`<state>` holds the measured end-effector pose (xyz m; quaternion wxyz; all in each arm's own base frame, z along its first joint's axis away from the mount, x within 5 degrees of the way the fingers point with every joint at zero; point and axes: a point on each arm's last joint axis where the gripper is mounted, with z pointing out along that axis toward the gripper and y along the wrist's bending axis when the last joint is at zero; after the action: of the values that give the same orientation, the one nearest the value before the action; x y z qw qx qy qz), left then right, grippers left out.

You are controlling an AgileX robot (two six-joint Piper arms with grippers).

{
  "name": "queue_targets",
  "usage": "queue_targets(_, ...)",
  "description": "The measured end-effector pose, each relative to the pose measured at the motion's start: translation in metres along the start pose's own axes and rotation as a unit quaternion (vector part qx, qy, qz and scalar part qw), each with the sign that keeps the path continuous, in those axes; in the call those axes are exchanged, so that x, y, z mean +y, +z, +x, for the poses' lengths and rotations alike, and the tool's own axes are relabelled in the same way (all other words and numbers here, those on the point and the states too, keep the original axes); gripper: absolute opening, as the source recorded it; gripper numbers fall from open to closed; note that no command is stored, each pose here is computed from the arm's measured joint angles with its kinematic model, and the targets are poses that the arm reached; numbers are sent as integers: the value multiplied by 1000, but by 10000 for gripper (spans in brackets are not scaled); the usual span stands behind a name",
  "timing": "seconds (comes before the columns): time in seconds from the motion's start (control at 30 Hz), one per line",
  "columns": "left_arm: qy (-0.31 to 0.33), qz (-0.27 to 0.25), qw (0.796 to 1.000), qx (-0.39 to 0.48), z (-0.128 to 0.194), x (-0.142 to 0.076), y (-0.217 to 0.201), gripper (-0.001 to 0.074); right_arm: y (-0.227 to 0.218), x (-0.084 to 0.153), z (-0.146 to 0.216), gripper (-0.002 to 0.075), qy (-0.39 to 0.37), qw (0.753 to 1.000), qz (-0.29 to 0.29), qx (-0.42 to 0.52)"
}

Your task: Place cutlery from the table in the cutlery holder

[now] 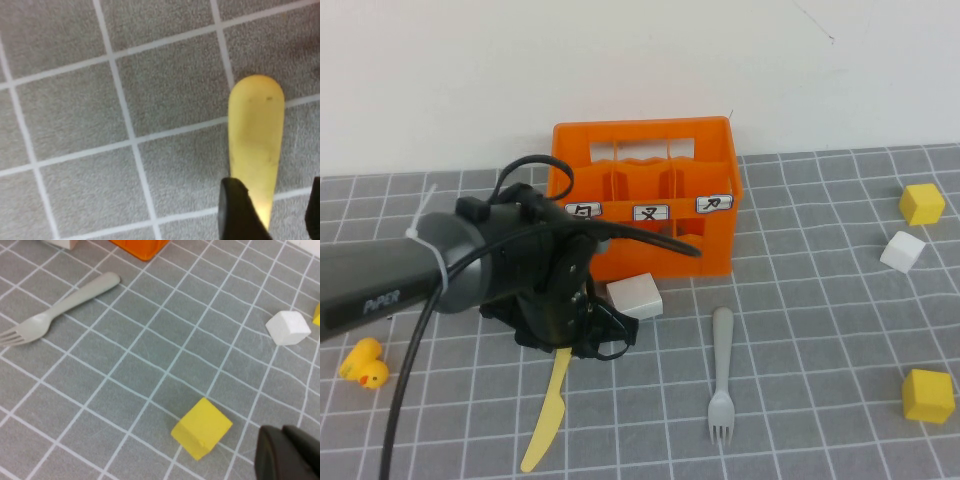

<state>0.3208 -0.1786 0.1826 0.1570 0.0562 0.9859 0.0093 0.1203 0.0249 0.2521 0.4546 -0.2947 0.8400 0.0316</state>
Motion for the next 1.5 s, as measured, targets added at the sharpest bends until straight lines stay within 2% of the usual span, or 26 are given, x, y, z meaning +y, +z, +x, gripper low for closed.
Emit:
queue_targets(0.37,-21,8,1000,-7,-2,-4,12,295,0,1,0,-3,1,1000,-5,1)
queue_targets(0.83,-17,8,1000,-8,-2,-4,15,294,0,1,0,-3,1,1000,-7,2)
queue_targets(0.97,-10,2,1000,-7,-2,-3,15,247,0,2,0,-3,2,1000,-9,2)
queue_targets(1.1,-2,-4,1000,-9,-3,-2,16,149,0,2,0,-3,2,1000,-9,2)
queue_targets(1.5,3,-26,1000,7,0,3,10,148,0,3,1,-3,4,1000,-15,3)
